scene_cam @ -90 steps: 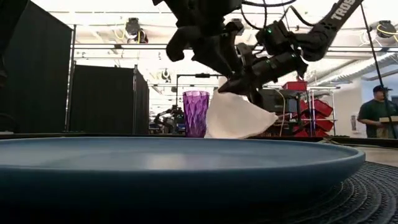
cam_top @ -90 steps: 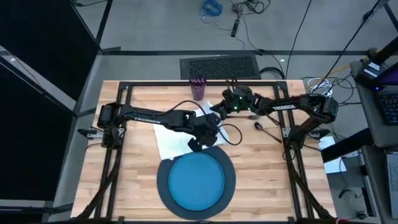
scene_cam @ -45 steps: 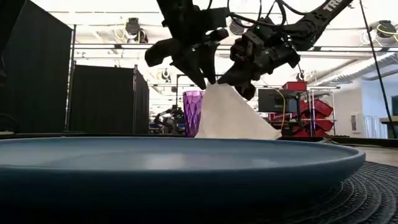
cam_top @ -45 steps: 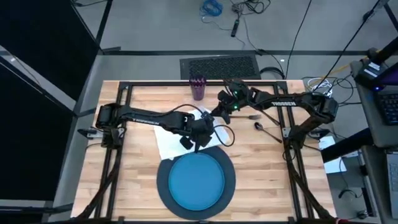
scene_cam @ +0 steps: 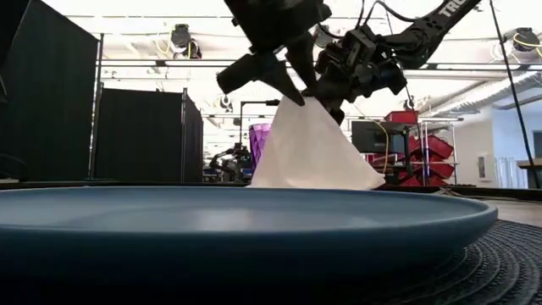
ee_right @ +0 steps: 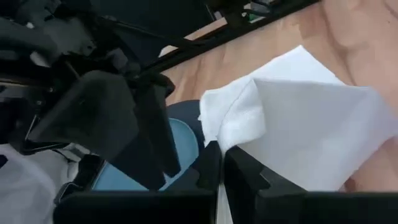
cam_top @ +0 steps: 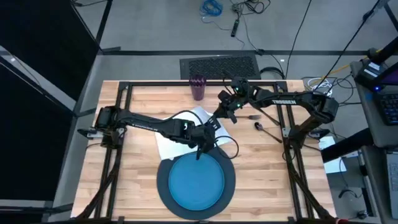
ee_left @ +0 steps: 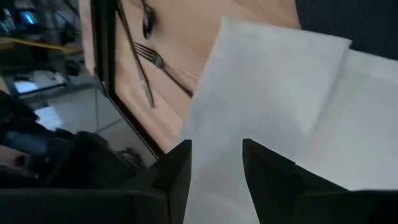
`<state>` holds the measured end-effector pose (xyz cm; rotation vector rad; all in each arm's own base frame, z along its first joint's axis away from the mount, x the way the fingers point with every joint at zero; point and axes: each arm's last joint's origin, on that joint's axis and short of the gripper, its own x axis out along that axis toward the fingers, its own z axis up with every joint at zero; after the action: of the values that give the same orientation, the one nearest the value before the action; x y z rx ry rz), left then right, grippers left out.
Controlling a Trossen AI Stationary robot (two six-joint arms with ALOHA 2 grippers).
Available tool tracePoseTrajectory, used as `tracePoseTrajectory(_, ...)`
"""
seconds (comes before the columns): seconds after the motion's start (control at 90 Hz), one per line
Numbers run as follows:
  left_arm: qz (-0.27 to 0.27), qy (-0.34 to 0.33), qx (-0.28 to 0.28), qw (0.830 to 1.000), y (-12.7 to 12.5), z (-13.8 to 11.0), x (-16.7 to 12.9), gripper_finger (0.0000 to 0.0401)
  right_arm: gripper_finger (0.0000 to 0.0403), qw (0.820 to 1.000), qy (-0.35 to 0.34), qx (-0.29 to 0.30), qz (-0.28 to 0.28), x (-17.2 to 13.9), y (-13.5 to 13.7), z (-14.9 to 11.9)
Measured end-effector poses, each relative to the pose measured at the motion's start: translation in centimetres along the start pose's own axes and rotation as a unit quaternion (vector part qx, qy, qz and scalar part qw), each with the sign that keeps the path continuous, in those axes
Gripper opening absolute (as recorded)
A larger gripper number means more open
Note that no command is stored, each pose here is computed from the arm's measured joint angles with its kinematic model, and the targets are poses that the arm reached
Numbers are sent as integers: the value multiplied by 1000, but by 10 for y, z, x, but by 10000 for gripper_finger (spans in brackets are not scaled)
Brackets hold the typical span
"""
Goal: Set table place
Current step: Fold the white table napkin on the table
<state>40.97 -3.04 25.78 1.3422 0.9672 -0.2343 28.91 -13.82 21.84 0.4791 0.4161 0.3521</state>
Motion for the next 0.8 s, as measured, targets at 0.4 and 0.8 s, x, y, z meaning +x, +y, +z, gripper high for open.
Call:
tracePoseTrajectory(0.4, 34, 21, 48, 998, 10, -13, 23, 127, 0, 1000, 8, 21, 4, 5, -11, -6)
tracePoseTrajectory(0.8, -29, 6, 22, 999, 2, -26, 36, 127, 0, 999, 7, 25, 20, 14, -29, -15)
